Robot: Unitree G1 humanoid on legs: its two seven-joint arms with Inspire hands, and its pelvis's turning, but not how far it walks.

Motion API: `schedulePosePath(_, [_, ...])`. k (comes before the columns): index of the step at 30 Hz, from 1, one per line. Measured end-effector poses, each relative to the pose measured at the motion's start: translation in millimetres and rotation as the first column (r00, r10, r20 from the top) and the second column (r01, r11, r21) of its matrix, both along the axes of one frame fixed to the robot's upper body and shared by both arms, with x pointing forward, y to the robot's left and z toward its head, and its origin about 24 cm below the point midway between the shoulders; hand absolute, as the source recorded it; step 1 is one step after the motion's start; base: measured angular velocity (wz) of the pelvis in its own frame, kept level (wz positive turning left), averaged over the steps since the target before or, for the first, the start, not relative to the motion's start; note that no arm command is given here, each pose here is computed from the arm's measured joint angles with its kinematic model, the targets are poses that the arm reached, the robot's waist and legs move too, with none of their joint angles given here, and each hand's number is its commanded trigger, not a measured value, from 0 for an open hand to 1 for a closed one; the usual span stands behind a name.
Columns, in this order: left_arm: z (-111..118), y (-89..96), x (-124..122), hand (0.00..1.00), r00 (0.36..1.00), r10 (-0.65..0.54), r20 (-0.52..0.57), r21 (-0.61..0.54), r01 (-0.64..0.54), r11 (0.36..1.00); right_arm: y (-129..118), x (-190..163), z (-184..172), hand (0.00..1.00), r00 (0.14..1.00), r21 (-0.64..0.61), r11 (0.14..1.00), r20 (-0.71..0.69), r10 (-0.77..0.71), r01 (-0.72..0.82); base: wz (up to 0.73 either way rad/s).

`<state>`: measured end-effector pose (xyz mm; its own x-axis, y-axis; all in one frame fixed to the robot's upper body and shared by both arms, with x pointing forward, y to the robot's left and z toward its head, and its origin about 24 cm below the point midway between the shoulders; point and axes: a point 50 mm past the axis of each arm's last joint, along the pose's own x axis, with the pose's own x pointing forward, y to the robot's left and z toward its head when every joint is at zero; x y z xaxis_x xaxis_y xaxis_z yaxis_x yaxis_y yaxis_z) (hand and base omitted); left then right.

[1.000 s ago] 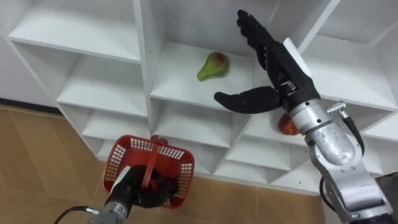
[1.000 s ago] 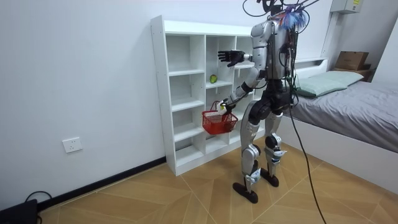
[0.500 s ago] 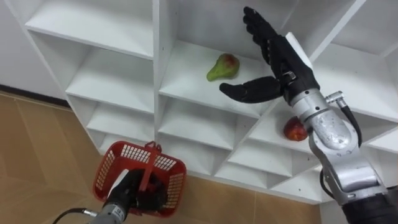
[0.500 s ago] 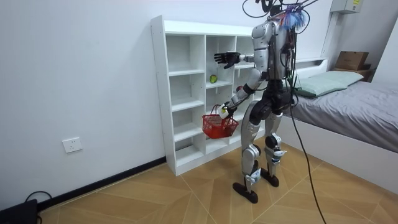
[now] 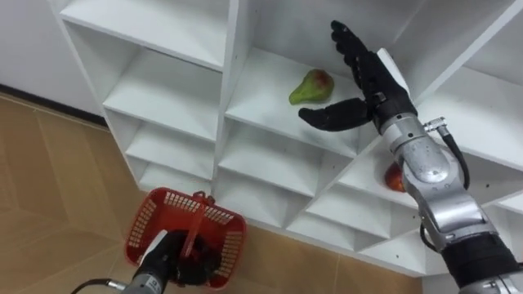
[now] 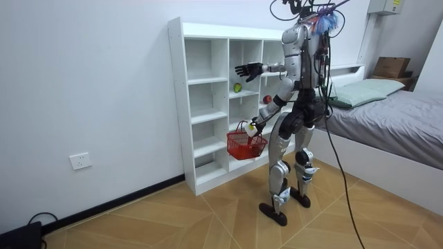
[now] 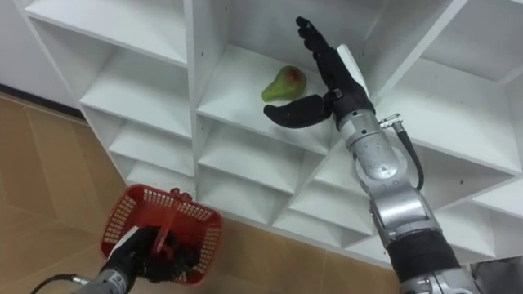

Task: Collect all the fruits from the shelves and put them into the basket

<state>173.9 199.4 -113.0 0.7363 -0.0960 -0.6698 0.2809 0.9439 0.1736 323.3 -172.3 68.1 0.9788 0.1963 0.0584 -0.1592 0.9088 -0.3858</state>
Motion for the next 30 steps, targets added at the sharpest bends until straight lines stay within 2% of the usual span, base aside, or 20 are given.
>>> schedulePosePath(6, [0.3,3.3,1.5,1.00,0.999,-0.026,-0.027,0.003,0.026,1.000,-1.3,13.7,3.4,0.00,0.999,-0.157,0.987,0.002,-0.035,0.035,0.03])
schedulePosePath(19, [3.2,6.1,7.2,1.00,0.999,-0.042,-0.019,0.030,0.043,0.999,-5.6,19.6,-12.1,0.00,0.995,-0.295,0.954,-0.070,-0.066,0.042,0.03])
schedulePosePath(30, [7.8,5.7,17.7,1.00,0.999,-0.051,-0.009,0.031,0.051,0.998,-13.8,27.9,-9.3,0.00,0.994,-0.443,0.894,-0.046,-0.098,0.067,0.00])
